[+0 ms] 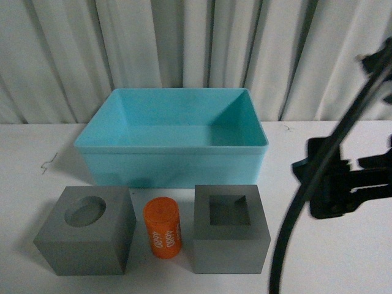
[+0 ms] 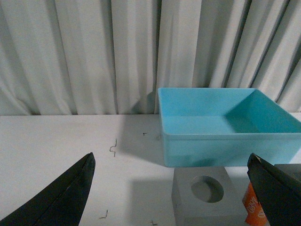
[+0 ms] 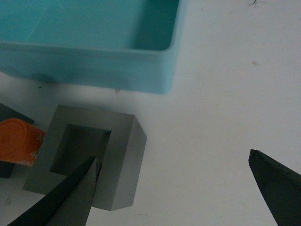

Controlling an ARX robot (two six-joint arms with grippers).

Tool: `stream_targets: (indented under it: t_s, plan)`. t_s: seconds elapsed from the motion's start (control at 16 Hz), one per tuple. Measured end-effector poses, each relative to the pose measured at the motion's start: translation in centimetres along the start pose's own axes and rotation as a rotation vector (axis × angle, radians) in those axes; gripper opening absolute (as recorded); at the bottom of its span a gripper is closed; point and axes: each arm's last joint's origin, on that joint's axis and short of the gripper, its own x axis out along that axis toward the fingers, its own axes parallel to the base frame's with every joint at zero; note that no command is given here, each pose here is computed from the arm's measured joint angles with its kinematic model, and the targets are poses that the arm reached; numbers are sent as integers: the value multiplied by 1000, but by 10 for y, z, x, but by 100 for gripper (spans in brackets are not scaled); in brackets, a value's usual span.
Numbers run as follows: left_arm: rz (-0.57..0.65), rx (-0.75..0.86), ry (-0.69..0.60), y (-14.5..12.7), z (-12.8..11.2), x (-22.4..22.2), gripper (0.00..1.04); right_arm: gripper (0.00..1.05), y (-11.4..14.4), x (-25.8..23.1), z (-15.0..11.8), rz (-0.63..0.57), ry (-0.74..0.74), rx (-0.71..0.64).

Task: Place gray and orange parts in blue box

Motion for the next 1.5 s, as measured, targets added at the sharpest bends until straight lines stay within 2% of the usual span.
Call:
stream_targets:
  t_s: [0.25,0.56,1.0,1.19,1.44,1.5]
  plan:
    - [0,0,0,0,0,0,98,98,15,37,-12,-10,95,62]
    - [0,0,0,0,0,0,98,98,34,57,-6,21,135,93]
    - [0,0,0,0,0,0,98,97,44,77,-6,24,243,153]
    - [0,0,0,0,0,0,98,68,44,86,-14,28,306,177]
    - [0,0,0,0,0,0,98,27,45,87,-11,26,296,178]
    - [0,0,0,0,0,0,98,21,45,86,-9,19,289,169]
